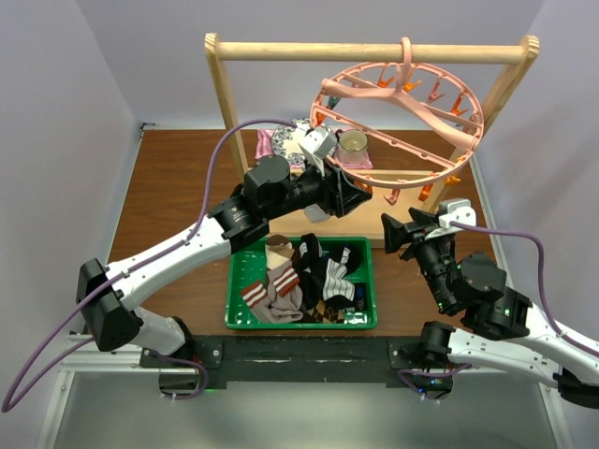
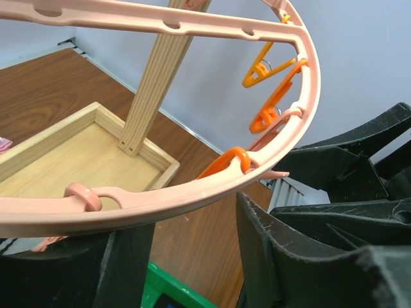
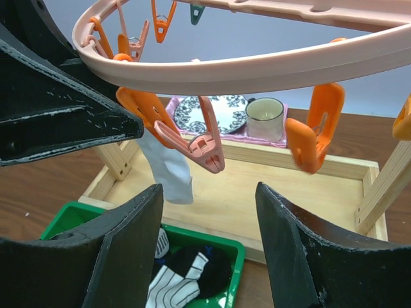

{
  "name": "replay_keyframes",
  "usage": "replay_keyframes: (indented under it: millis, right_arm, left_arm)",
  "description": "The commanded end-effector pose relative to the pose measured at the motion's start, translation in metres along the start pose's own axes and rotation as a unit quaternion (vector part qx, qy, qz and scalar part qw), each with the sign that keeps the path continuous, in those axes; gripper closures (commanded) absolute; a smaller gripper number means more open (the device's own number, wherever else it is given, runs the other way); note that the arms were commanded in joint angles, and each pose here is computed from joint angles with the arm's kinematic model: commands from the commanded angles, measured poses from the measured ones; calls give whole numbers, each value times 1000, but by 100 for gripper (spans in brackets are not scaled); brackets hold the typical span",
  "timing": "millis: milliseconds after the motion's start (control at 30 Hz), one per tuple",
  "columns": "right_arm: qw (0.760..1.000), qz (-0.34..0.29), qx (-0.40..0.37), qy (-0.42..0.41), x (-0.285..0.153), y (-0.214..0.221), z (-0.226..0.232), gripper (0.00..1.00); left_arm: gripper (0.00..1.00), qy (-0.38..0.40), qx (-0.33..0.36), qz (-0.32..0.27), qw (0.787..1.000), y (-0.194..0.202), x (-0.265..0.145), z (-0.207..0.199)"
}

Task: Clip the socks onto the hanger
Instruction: Open the clamp at the hanger.

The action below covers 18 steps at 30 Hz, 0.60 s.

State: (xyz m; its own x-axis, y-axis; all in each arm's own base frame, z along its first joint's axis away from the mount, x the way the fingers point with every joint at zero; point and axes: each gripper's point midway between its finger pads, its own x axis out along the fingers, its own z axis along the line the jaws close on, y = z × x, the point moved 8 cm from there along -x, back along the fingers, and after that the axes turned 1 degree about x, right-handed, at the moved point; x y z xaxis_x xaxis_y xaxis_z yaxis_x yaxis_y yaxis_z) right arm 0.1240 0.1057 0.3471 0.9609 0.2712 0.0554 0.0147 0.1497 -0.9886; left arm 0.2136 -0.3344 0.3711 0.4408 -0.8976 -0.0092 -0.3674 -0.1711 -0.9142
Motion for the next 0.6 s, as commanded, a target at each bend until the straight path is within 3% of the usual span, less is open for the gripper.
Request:
replay_keyframes:
  millis: [0, 167, 267, 567]
  right_arm:
    - [1000, 3, 3, -10, 1, 0, 4, 37]
    - [1000, 7, 8, -20, 1, 4, 6, 37]
    - [999, 15, 9, -34, 2, 10, 11, 38]
    - [998, 9, 16, -67, 12, 17, 30, 38]
  left_arm:
    - [49, 15, 19, -52, 998, -28, 2, -11]
    - [69, 11, 19, -55, 998, -30, 2, -11]
    - [76, 10, 19, -56, 998, -31, 1, -11]
    - [80, 5, 21, -54, 998, -30, -5, -11]
